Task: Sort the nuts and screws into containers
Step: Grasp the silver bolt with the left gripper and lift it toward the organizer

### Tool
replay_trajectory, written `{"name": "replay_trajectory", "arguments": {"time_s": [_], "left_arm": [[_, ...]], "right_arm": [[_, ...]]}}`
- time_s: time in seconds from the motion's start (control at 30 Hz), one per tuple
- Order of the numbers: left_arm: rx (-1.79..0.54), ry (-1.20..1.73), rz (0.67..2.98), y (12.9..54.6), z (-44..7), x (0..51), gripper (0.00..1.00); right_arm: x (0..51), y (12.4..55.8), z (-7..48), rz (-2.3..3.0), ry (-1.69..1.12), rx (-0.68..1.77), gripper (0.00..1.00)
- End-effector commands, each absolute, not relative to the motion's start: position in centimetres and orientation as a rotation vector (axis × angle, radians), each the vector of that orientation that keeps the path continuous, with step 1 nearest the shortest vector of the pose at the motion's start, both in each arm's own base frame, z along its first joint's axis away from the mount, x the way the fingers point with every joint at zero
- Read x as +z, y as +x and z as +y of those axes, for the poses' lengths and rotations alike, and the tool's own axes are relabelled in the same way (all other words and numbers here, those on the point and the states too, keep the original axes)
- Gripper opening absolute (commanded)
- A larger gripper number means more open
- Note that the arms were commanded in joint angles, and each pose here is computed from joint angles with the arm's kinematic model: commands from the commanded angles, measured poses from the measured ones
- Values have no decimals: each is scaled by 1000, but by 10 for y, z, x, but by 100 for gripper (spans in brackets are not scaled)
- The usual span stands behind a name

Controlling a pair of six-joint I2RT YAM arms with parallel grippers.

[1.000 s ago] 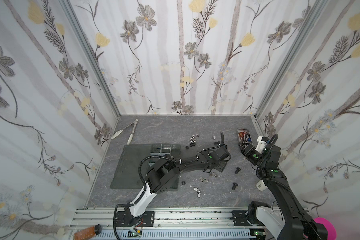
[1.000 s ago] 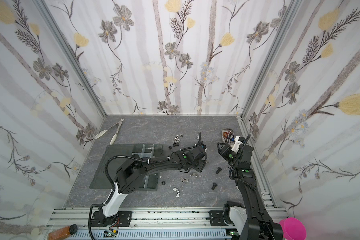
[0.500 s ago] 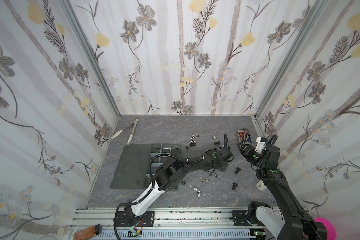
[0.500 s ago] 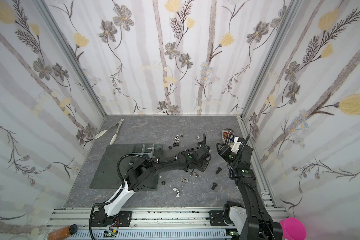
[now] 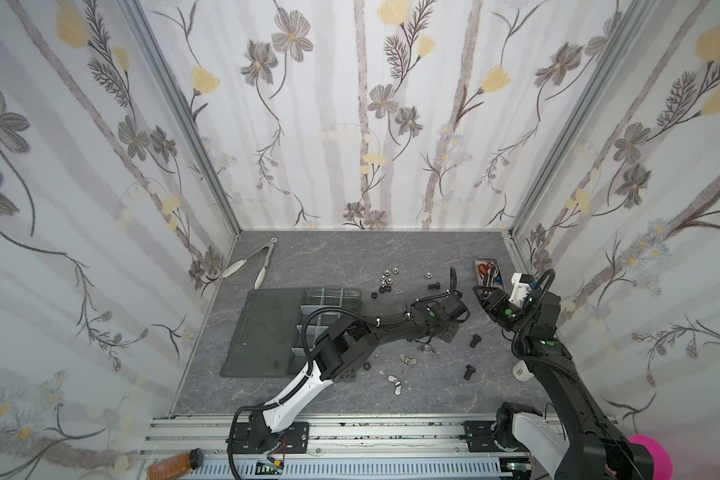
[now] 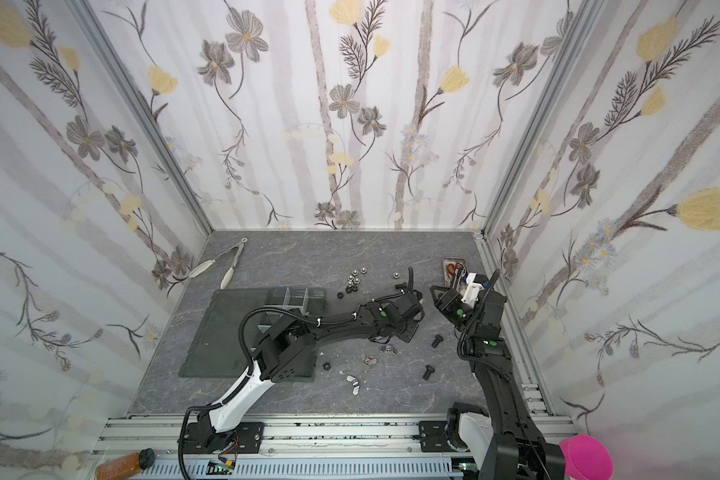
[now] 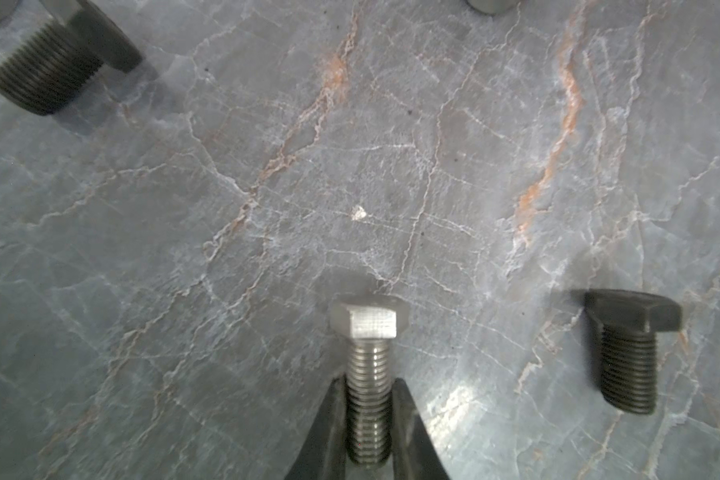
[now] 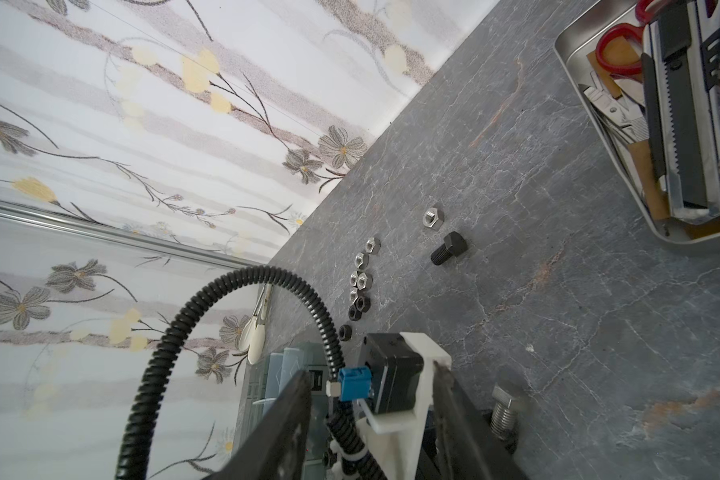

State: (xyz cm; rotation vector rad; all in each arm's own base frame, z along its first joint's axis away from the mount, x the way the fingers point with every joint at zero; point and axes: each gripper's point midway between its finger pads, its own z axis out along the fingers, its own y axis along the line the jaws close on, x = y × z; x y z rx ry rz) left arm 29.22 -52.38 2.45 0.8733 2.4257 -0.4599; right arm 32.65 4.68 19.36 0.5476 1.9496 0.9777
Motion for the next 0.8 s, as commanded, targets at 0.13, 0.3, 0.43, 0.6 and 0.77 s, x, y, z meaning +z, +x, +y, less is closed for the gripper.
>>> {"name": "replay_trajectory", "arguments": {"time_s": [0.13,0.3,0.43,0.6,0.77], "left_arm": [[-451,835,2394,298,-516,50,13],[-485,776,2354,305,-503,83,11],[-536,714,2331,309,-485,111,11],[-551,625,2311,316,-449,138,11],[-538,539,2299,321,-407,157,11]], "right_arm": [[204,323,49,1925,515,985,49],[206,321,54,1939,490,992,49],[204,319,62,1962,457,990,50],[203,318,77,1991,408,998,51],[204,321,96,2026,348,995,52]]}}
